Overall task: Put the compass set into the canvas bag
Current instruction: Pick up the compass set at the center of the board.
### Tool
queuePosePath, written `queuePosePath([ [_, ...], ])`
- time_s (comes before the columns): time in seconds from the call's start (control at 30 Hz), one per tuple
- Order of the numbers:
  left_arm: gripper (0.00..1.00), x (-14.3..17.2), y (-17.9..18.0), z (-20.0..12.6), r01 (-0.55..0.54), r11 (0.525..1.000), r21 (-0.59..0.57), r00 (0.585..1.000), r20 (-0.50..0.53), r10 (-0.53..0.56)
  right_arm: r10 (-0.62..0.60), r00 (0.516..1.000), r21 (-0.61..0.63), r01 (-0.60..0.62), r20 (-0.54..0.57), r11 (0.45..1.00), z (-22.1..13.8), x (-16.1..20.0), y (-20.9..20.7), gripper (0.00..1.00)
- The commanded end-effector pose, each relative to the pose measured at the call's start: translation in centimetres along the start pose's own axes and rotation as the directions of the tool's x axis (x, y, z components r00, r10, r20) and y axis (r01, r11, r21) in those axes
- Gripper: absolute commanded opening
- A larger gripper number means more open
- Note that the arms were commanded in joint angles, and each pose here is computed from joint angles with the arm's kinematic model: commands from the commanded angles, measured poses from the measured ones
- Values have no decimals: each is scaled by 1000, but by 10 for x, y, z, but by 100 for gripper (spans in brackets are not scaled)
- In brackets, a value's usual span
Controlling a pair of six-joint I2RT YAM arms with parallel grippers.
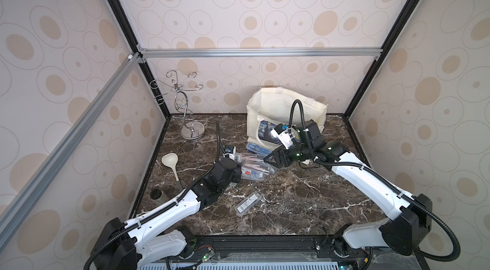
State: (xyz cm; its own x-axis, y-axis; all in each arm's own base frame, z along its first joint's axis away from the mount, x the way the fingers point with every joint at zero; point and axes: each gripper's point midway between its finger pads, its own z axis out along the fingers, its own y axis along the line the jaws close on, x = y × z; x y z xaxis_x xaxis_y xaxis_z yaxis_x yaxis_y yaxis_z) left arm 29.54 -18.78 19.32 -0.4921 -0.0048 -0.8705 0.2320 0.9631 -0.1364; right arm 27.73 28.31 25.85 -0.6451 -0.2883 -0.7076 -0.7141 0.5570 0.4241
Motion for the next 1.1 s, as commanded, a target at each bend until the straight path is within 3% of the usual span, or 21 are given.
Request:
queuePosePath([
  [0.0,45,-75,-11,-20,82,995,50,972,215,-91,-19,998,-34,21,54,999,1,-21,11,73],
  [0.2,45,-132,-31,-39,161,971,175,913,346,-214,-25,991,-77,35,132,996,2,-42,23,72],
  [0.4,46,-166,-46,-51,212,933,290,851,415,-322,-21,983,-116,43,182,992,7,-59,33,70],
  [0.77,46,-183,-56,-51,236,907,348,819,432,-378,2,973,-175,39,229,984,27,-86,41,66],
  [1.07,46,-184,-56,-48,250,902,351,811,433,-393,21,972,-219,31,233,975,39,-94,45,44],
])
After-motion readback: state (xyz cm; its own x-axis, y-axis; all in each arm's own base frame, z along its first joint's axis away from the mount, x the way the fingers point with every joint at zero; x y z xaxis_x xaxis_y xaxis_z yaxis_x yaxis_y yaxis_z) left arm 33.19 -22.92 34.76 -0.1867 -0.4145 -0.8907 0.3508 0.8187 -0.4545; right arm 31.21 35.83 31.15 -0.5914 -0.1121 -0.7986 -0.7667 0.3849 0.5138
